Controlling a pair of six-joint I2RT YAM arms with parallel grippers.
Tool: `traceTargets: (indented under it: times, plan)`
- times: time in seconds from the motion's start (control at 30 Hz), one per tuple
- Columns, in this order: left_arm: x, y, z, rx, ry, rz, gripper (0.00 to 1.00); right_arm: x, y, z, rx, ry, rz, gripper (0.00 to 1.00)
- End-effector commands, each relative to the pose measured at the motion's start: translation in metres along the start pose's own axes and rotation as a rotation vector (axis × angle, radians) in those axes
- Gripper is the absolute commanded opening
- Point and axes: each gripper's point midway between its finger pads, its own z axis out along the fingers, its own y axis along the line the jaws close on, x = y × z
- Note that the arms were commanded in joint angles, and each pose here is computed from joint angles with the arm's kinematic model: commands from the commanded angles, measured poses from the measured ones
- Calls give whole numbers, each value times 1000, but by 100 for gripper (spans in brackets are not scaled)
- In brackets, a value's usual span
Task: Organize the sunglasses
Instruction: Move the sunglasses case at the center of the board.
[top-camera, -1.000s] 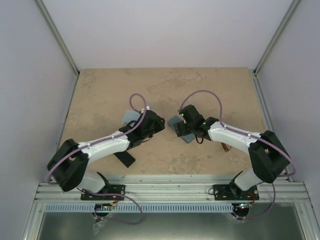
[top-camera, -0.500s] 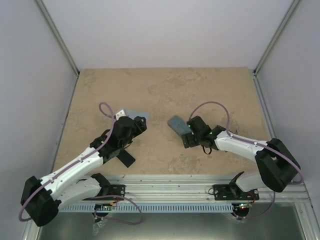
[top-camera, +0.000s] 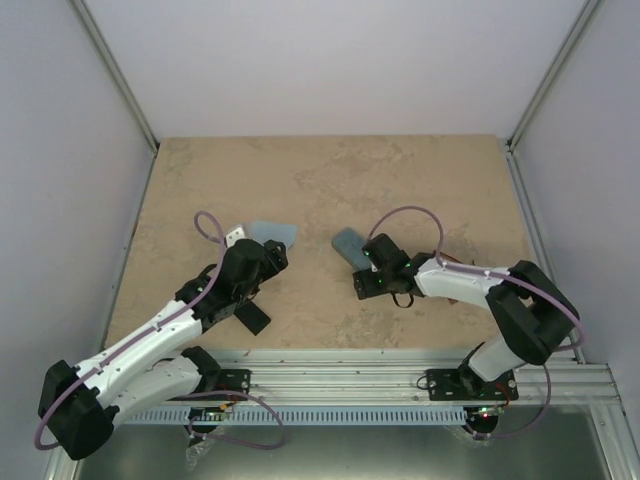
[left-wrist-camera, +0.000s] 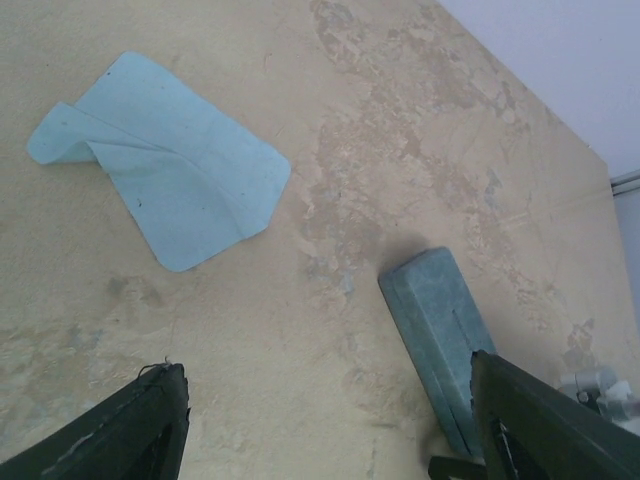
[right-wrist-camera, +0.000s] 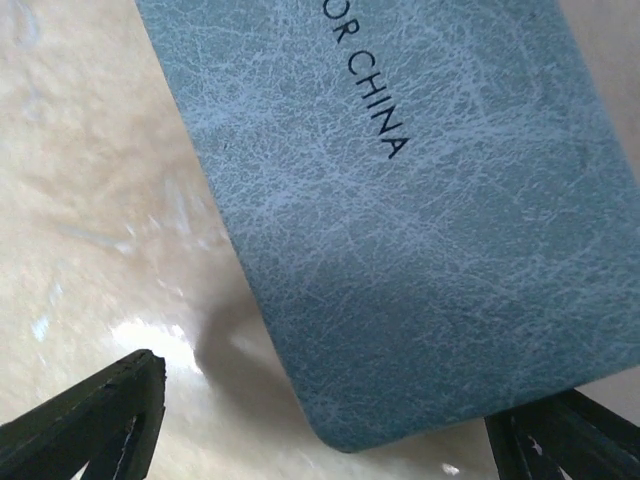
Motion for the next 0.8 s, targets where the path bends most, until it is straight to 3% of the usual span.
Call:
traceTargets:
  times: [0.0,0.57,0.67,0.77]
  plan:
    - [2,4,2,-8,7,19,79,-31,19,6,-42,-73,22,85]
    - [0,14,10,-44,36,29,82,-119,-7,32,187,-230,65,56]
    - [-4,19,13,-60,43,14,83,-129,-17,31,233,-239,61,58]
    - [-12,25,13,-77,38,-1,83,-133,-8,17,202,-258,26,71]
